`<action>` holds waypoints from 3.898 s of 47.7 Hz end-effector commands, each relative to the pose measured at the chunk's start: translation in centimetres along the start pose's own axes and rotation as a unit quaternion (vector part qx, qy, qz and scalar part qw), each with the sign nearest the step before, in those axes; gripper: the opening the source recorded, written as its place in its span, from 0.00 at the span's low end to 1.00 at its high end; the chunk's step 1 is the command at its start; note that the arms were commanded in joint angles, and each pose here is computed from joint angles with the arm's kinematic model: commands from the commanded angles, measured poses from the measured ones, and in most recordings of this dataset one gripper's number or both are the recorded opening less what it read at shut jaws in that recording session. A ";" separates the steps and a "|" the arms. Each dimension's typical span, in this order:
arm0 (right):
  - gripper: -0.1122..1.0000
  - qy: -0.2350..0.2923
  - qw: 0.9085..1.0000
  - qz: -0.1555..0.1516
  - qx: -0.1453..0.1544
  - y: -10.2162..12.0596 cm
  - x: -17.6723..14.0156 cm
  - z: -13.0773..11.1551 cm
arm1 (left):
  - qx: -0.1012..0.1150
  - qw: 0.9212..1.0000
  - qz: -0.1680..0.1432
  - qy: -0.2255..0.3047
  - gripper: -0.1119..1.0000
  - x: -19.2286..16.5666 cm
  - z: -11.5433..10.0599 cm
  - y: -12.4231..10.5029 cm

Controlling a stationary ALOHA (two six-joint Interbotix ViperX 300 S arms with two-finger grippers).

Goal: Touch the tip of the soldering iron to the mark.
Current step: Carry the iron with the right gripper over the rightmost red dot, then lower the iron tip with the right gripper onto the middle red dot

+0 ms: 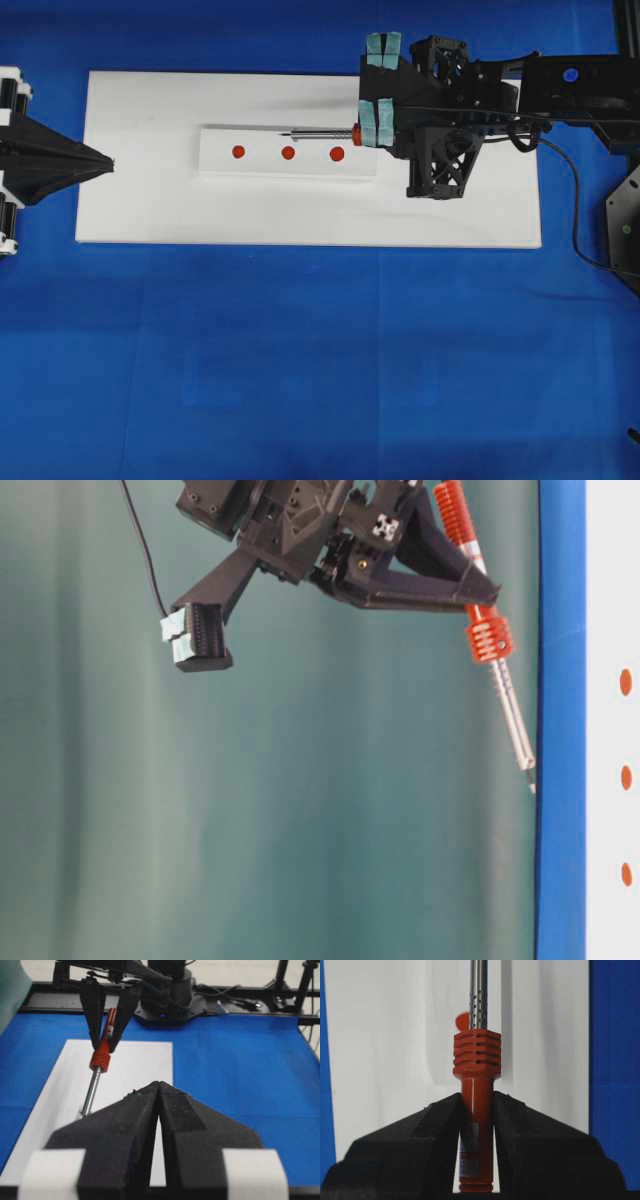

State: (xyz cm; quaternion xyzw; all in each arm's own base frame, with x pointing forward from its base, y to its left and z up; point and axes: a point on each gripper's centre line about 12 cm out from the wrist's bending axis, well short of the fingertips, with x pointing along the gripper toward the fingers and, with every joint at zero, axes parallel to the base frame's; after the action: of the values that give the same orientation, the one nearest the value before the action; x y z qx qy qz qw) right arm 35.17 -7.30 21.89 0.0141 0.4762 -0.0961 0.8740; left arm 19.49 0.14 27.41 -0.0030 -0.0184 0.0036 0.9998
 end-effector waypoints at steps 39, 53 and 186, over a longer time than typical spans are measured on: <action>0.16 -0.047 0.999 0.000 0.002 -0.1 -1.0 1.7 | 0.000 1.000 0.001 -0.006 0.10 0.2 0.3 0.0; 0.16 -0.047 0.999 0.000 0.002 -0.1 -1.0 1.7 | 0.001 1.000 0.001 -0.005 0.10 0.2 0.3 0.1; 0.16 0.013 1.000 0.006 -0.011 0.9 7.3 3.0 | 0.002 1.000 0.001 -0.004 0.10 0.1 0.1 0.1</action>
State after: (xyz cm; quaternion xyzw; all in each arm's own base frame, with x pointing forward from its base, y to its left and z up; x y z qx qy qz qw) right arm 41.20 -7.92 16.09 0.0122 0.5051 -0.0849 0.8588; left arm 19.45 0.14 27.10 -0.0030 -0.0154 0.0036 0.9999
